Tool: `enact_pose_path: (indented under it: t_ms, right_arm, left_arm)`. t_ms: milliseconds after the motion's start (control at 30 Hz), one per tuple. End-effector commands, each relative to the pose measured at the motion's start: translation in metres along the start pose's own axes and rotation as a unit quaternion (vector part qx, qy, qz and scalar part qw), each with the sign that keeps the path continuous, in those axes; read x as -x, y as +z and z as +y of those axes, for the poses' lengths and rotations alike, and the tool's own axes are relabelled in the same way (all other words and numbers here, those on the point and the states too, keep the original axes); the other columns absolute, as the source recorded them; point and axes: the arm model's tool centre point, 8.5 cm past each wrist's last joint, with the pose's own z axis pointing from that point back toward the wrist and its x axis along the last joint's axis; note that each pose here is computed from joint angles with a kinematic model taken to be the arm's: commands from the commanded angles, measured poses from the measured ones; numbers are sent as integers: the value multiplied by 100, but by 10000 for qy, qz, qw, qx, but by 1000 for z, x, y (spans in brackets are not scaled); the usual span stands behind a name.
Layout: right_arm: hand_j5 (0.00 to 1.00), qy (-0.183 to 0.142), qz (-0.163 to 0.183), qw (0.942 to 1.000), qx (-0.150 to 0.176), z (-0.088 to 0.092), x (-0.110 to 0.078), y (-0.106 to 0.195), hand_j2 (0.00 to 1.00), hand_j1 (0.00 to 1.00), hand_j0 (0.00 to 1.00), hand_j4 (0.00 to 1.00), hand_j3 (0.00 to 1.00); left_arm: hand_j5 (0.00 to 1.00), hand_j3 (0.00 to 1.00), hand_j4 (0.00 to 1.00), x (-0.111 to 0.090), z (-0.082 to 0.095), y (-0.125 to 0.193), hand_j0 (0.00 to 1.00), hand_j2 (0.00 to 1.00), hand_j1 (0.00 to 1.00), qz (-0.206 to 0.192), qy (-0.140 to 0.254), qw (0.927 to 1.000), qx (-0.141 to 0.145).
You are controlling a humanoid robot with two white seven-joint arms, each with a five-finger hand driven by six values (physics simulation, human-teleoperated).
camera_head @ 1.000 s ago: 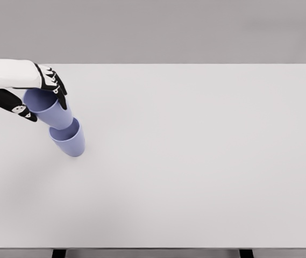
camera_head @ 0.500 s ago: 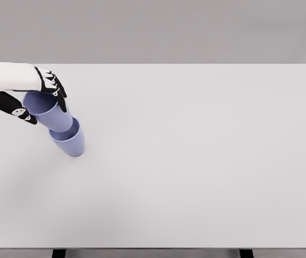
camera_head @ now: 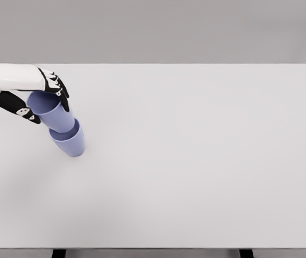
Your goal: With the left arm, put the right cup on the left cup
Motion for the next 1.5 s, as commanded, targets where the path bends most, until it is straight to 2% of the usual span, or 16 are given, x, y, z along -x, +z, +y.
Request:
enact_pose_path:
  t_ms: [0, 133, 1467]
  right_arm:
    - [100, 5, 1, 10000, -3, 0, 0, 0, 100, 100, 100, 100, 100]
    - [100, 5, 1, 10000, -3, 0, 0, 0, 100, 100, 100, 100, 100]
    - [100, 5, 1, 10000, -3, 0, 0, 0, 100, 100, 100, 100, 100]
  left_arm:
    - [60, 60, 60, 0, 0, 0, 60, 60, 60, -9, 39, 10000, -23]
    - [60, 60, 60, 2, -5, 1, 60, 60, 60, 28, 89, 10000, 27]
    - [60, 60, 60, 2, -4, -2, 60, 60, 60, 2, 90, 10000, 25]
